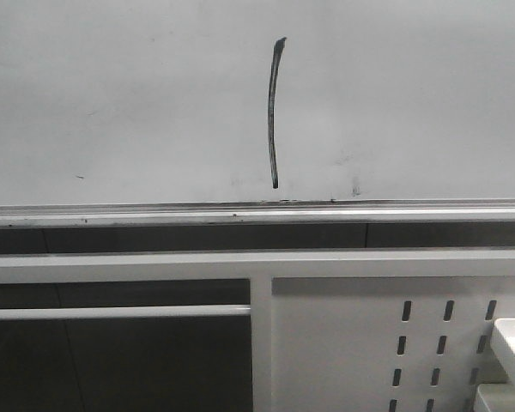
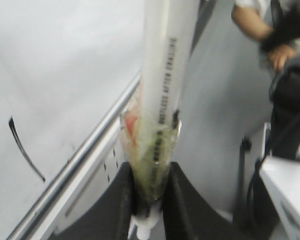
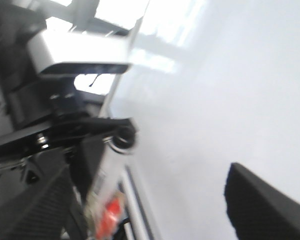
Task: Write number 1 on whiteboard
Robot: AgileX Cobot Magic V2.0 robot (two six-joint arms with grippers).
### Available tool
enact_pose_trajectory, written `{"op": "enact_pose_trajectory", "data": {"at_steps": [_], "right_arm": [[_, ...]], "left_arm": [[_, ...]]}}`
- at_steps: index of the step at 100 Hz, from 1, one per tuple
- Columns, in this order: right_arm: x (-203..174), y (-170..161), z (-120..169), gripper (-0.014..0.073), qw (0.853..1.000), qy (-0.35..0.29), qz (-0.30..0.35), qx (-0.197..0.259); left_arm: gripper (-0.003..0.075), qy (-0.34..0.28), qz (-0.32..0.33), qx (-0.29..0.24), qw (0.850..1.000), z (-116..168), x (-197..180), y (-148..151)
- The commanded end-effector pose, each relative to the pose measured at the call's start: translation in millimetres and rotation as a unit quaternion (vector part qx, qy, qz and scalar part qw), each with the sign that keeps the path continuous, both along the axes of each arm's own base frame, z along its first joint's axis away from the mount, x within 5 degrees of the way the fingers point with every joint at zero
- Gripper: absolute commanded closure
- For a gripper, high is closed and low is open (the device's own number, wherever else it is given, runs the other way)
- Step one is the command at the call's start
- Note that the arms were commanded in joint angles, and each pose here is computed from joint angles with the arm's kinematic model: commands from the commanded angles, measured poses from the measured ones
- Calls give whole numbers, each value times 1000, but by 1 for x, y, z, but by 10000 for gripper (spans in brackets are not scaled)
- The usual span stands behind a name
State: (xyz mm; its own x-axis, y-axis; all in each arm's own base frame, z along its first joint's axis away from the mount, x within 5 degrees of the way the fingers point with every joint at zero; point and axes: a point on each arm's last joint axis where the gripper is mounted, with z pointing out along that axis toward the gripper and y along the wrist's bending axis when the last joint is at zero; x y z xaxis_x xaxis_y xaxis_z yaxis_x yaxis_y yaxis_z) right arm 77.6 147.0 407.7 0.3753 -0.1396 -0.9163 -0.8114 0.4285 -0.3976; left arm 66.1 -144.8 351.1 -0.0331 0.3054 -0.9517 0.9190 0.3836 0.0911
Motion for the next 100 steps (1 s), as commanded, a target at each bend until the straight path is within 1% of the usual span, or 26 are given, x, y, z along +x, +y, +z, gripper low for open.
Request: {"op": "enact_pose_trajectory", "data": {"at_steps": [1, 4, 5, 7, 10, 11, 12, 14, 17, 18, 21, 28, 32, 36, 46, 47, 48, 54, 61, 68, 83, 100], "right_arm": [[-6, -28, 16, 169, 998, -21, -30, 46], [-10, -37, 15, 240, 998, -22, -33, 46], [-10, -38, 12, 279, 998, -19, -33, 39], [-13, -43, 9, 321, 999, -17, -35, 33], [-16, -48, 4, 433, 999, -14, -36, 22], [-17, -51, 4, 456, 999, -15, -36, 22], [-18, -52, 0, 503, 999, -10, -36, 14], [-20, -55, -5, 550, 999, -8, -37, 3], [-22, -58, -12, 662, 999, -4, -38, -13], [-23, -60, -13, 676, 999, -5, -39, -15], [-24, -63, -22, 660, 999, 7, -43, -32], [-26, -69, -37, 651, 996, 32, -58, -52], [-27, -73, -44, 651, 995, 47, -69, -58], [-26, -76, -52, 651, 992, 57, -84, -74], [-26, -85, -66, 651, 983, 76, -120, -112], [-26, -86, -68, 651, 982, 76, -125, -123], [-26, -87, -69, 651, 981, 80, -128, -122], [-27, -93, -76, 651, 974, 88, -148, -150], [-29, -98, -82, 651, 967, 95, -163, -169], [-32, -103, -83, 651, 965, 95, -172, -174], [-38, -108, -81, 651, 968, 82, -174, -161], [-37, -108, -86, 651, 966, 88, -173, -168]], "left_arm": [[740, -15, 15, -106, 994, 16, 4, -3], [740, -7, 22, -123, 992, 13, 6, -5], [740, -6, 23, -129, 991, 11, 7, -6], [740, 2, 29, -134, 991, 8, 9, -7], [740, 7, 39, -147, 988, 6, 13, -8], [740, 12, 42, -149, 988, 4, 14, -8], [740, 14, 45, -150, 988, 2, 16, -10], [740, 21, 53, -149, 987, -2, 19, -12], [740, 30, 68, -153, 985, -5, 25, -13], [740, 36, 73, -154, 985, -7, 27, -14], [740, 49, 89, -152, 983, -13, 34, -17], [740, 74, 128, -157, 977, -22, 51, -22], [740, 82, 148, -167, 971, -25, 60, -24], [740, 84, 164, -177, 967, -28, 68, -26], [740, 88, 188, -194, 959, -35, 81, -32], [741, 88, 190, -195, 958, -36, 82, -33], [740, 91, 192, -197, 957, -37, 83, -34], [741, 100, 205, -195, 954, -44, 89, -38], [740, 101, 219, -185, 953, -51, 94, -41], [740, 100, 233, -177, 951, -58, 99, -44], [740, 104, 266, -170, 943, -69, 109, -47], [740, 106, 290, -155, 938, -82, 121, -48]]}}
